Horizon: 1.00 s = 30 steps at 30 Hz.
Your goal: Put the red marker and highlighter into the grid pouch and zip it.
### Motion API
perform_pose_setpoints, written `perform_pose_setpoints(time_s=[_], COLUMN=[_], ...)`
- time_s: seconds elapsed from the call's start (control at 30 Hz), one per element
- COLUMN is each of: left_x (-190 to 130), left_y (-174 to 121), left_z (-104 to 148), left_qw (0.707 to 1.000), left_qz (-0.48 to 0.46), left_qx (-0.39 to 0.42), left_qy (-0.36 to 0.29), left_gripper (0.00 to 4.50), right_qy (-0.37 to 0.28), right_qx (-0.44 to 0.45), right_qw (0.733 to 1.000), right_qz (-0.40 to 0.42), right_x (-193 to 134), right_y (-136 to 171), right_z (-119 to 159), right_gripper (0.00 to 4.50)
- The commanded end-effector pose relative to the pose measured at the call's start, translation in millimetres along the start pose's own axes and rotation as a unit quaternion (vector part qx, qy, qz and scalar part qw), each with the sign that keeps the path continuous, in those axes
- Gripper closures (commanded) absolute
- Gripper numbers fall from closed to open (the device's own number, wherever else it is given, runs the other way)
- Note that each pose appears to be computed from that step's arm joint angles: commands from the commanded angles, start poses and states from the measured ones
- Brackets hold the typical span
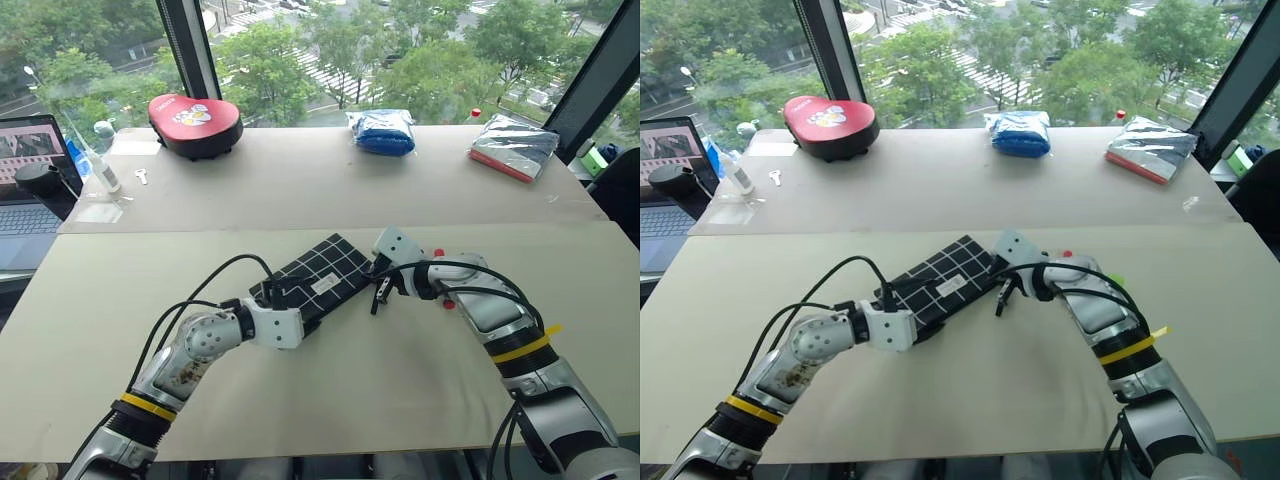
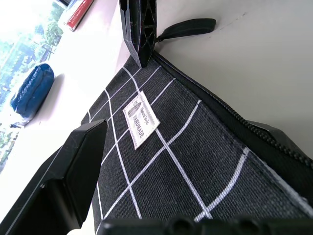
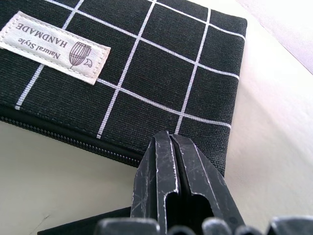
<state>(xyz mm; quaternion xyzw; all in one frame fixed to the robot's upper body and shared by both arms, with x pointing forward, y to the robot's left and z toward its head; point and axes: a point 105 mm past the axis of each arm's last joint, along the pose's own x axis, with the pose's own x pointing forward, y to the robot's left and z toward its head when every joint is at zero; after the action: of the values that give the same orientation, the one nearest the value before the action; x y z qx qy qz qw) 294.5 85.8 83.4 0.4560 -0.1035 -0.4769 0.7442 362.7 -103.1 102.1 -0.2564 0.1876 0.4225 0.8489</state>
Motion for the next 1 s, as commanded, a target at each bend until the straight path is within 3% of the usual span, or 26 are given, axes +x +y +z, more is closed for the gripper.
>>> perform_pose_setpoints(time_s=[0.03,0.1,0.37,0.47,0.7,0.9,1.0], left_x=[-1,-1,-9,-11,-14,-17,-14], left_y=[-42,-43,-31,-23,-14,-4,5], left_z=[-35,-35,-25,-20,-14,-11,-6], left_qw=[0.994,0.994,0.993,0.993,0.994,0.994,0.994], left_qz=[-0.069,-0.070,-0.085,-0.085,-0.062,-0.042,-0.026], left_qx=[-0.031,-0.040,-0.041,-0.039,-0.054,-0.080,-0.094], left_qy=[0.074,0.074,0.069,0.068,0.070,0.059,0.044], left_gripper=[0.26,0.66,3.65,4.44,4.44,4.50,4.50], right_qy=[0.004,0.004,0.006,0.008,-0.020,-0.119,-0.195], right_qx=[0.008,0.008,0.008,0.006,0.033,0.139,0.218], right_qw=[1.000,1.000,1.000,1.000,0.999,0.983,0.953], right_qz=[0.002,0.001,-0.004,-0.005,-0.024,0.010,0.075], right_x=[1,1,3,4,6,-16,-48], right_y=[1,1,-1,-2,-12,-22,-22], right_z=[-2,-2,-4,-5,3,34,59], right_gripper=[4.48,4.50,4.50,4.50,4.50,2.66,1.63])
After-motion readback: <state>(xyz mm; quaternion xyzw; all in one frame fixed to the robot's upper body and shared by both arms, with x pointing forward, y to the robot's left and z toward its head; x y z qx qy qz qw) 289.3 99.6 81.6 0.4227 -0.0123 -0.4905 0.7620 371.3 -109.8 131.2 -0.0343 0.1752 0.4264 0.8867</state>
